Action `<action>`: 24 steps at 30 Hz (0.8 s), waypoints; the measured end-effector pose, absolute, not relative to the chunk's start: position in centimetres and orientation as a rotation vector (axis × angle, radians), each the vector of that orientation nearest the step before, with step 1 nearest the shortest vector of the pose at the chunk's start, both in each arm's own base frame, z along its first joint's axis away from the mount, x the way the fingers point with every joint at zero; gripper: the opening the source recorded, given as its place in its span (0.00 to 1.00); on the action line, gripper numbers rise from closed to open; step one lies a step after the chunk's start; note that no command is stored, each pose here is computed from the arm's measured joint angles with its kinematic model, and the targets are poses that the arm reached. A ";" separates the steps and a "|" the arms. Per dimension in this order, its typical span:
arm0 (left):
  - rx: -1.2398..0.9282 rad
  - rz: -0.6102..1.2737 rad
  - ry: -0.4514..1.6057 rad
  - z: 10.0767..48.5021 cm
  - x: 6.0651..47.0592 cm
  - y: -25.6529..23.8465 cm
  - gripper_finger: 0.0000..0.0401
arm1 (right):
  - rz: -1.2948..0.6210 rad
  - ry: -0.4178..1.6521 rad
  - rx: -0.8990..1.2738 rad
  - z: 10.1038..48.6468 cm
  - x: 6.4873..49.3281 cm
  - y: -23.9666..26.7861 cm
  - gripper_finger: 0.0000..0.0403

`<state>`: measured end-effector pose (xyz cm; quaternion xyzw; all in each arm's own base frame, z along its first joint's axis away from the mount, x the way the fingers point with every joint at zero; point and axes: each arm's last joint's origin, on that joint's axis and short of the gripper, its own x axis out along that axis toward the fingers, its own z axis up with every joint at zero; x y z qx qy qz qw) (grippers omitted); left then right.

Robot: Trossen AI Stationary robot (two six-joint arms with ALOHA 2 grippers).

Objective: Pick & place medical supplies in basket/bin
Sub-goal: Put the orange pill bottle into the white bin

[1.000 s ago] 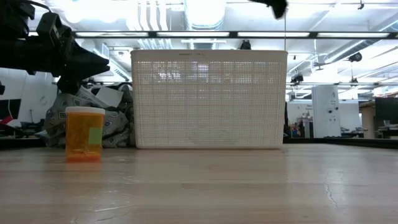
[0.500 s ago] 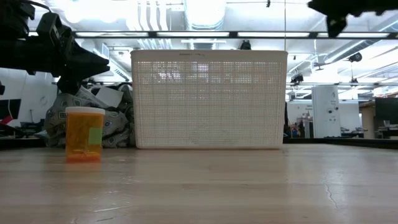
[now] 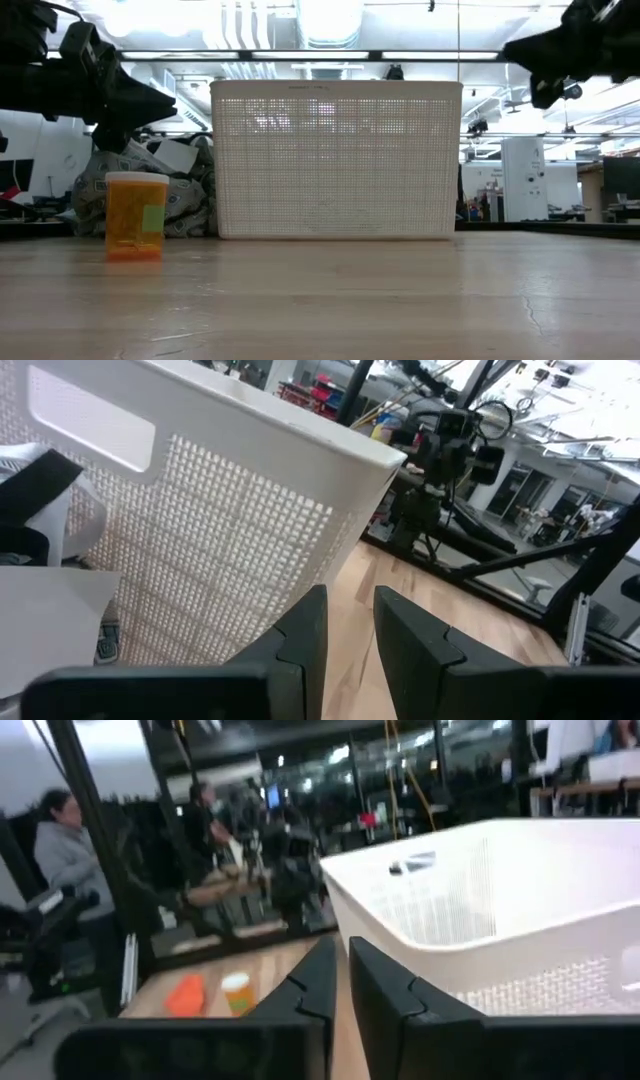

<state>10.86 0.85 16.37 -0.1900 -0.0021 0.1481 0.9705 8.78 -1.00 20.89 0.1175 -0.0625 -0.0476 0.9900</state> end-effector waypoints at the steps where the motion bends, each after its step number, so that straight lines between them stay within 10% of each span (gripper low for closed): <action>1: -0.384 0.300 -0.004 16.4 10.9 0.8 0.17 | -0.094 -0.154 0.227 20.4 9.0 -1.0 0.05; 24: -0.420 0.300 -0.006 16.3 10.9 0.8 0.17 | -0.184 -0.205 0.157 18.5 9.9 -1.4 0.02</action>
